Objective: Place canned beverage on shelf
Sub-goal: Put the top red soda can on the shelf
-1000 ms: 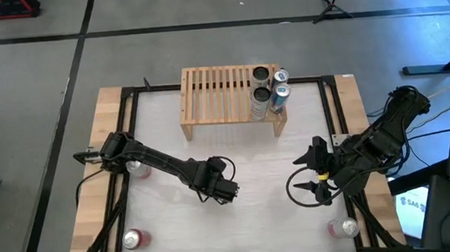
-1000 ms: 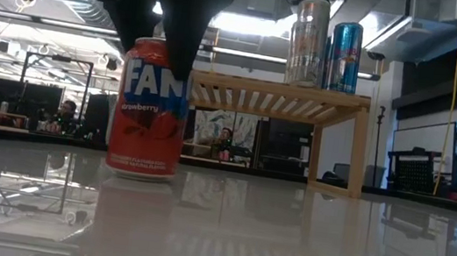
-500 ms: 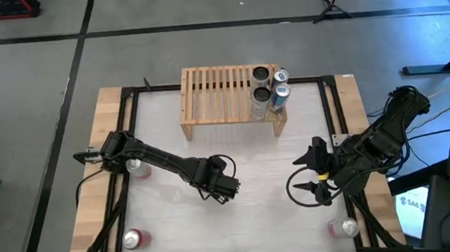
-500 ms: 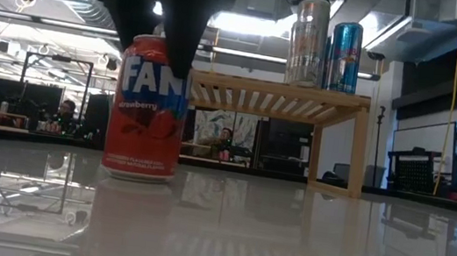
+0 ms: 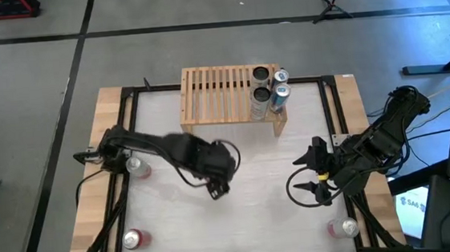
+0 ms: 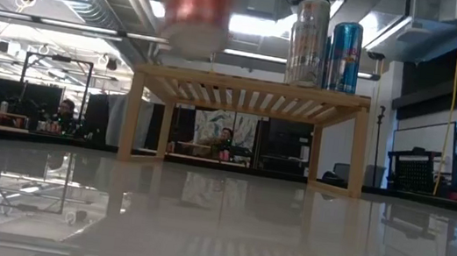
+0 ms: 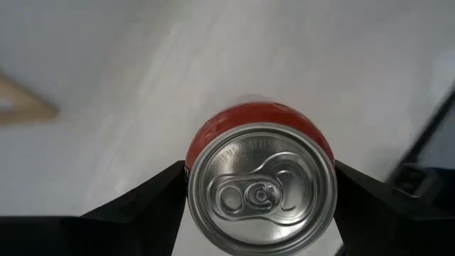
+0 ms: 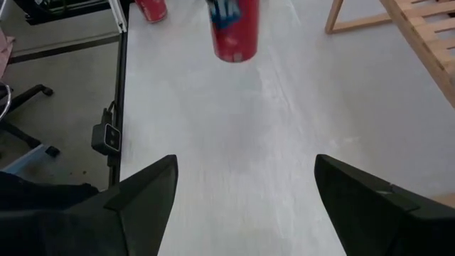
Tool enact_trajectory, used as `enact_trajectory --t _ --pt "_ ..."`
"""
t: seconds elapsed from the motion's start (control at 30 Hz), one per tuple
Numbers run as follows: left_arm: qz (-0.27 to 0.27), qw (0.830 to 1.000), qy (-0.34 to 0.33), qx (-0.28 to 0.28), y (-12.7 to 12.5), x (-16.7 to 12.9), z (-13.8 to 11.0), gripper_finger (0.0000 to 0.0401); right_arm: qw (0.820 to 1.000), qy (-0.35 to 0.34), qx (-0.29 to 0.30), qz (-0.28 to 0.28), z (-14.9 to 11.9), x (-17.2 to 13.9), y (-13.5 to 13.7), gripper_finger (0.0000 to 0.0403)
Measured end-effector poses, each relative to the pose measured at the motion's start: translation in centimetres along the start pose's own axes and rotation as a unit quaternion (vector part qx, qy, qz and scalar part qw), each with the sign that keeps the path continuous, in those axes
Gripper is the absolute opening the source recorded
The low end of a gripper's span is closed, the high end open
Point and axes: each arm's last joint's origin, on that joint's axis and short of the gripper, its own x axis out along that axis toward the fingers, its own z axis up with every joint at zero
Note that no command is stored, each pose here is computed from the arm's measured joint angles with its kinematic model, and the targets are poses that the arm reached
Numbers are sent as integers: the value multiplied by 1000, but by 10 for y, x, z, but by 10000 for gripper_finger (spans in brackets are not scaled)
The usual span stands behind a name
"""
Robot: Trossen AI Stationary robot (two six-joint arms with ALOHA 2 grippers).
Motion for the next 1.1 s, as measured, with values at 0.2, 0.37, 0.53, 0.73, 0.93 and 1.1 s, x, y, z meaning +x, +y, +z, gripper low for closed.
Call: enact_trajectory --t 0.2,0.37,0.53,0.73,0.93,1.1 --pt "-13 995 -90 30 29 -46 31 283 999 -17 17 -21 3 1 -3 319" --pt "12 993 -104 61 62 -49 53 283 997 -26 52 -42 9 6 -11 319" --pt "44 989 -116 85 86 -49 70 283 995 -32 76 -60 14 10 -17 319" --pt "-12 988 -77 133 67 -45 57 283 994 -28 84 -62 8 19 -15 319" --pt "-1 988 -55 143 38 -5 44 283 995 -27 82 -52 -4 40 -13 319" --pt "-21 990 -30 134 20 42 34 283 996 -29 66 -49 -16 56 -12 319"
